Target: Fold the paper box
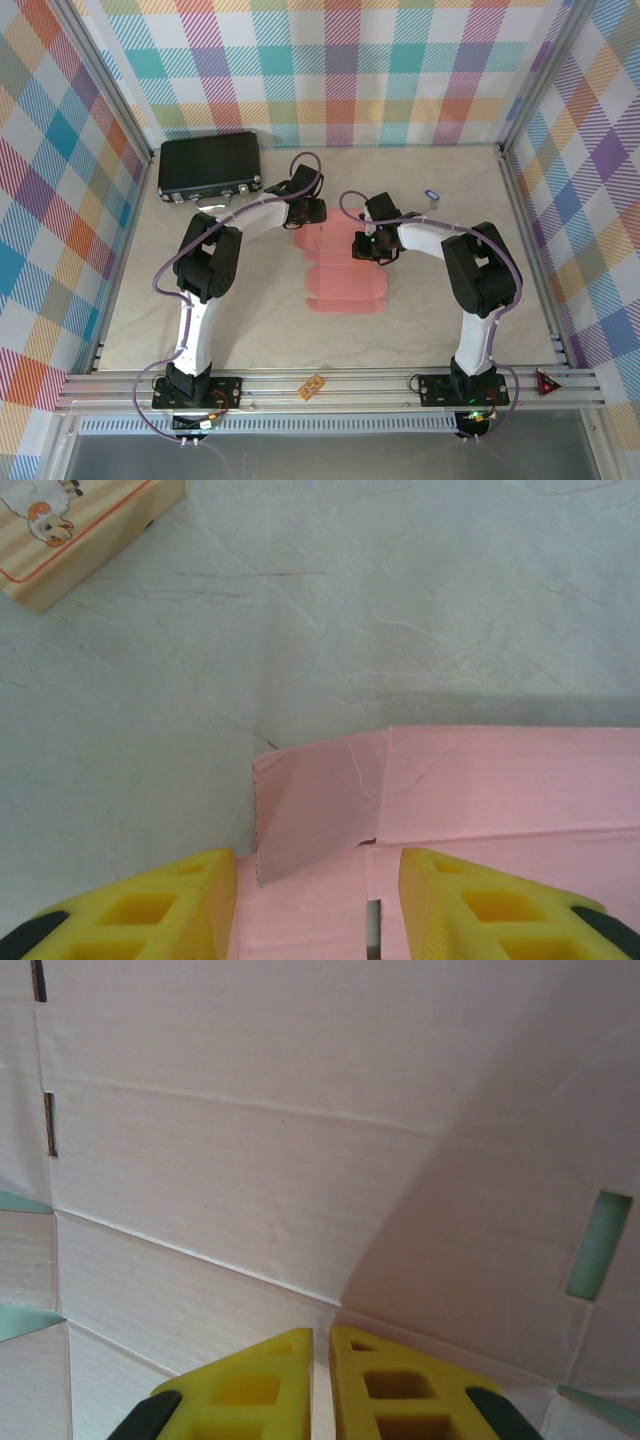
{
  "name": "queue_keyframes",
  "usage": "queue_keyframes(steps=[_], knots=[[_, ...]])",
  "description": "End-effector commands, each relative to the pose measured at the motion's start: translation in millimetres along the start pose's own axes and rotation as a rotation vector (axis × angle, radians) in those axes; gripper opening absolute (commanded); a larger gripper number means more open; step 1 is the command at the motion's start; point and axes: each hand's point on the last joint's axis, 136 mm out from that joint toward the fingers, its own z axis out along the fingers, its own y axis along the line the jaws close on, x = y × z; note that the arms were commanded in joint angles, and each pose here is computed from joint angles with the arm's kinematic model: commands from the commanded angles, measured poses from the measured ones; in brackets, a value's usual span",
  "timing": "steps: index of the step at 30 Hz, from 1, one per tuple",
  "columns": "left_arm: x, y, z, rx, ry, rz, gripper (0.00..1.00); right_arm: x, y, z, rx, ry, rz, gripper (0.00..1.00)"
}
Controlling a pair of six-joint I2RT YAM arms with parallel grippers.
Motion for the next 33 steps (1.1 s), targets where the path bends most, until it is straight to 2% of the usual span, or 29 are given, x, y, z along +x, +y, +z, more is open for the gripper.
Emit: queue_keyframes(steps=[1, 7, 10, 12, 14, 24, 33], knots=[[0, 10, 7, -0.045, 0.015, 0.007, 0.47, 9, -6, 12, 0.034, 0.040, 0.010, 0.15], [-7, -6, 15, 0.054, 0.021, 0.043, 0.44, 15, -5, 15, 0.037, 0.060, -0.002, 0.15], [-12, -14, 12, 0.096, 0.005, 0.055, 0.38, 19, -5, 17, 0.041, 0.068, -0.006, 0.15], [-15, -17, 10, 0.110, -0.004, 0.055, 0.29, 20, -5, 18, 0.044, 0.073, -0.008, 0.15], [-17, -19, 6, 0.119, -0.014, 0.059, 0.27, 22, -5, 19, 0.045, 0.078, -0.008, 0.14], [-25, -36, -5, 0.171, -0.055, 0.141, 0.30, 29, -7, 28, 0.058, 0.105, -0.023, 0.14], [-9, -61, 0, 0.245, -0.017, 0.223, 0.33, 31, -10, 30, 0.071, 0.117, -0.032, 0.13]])
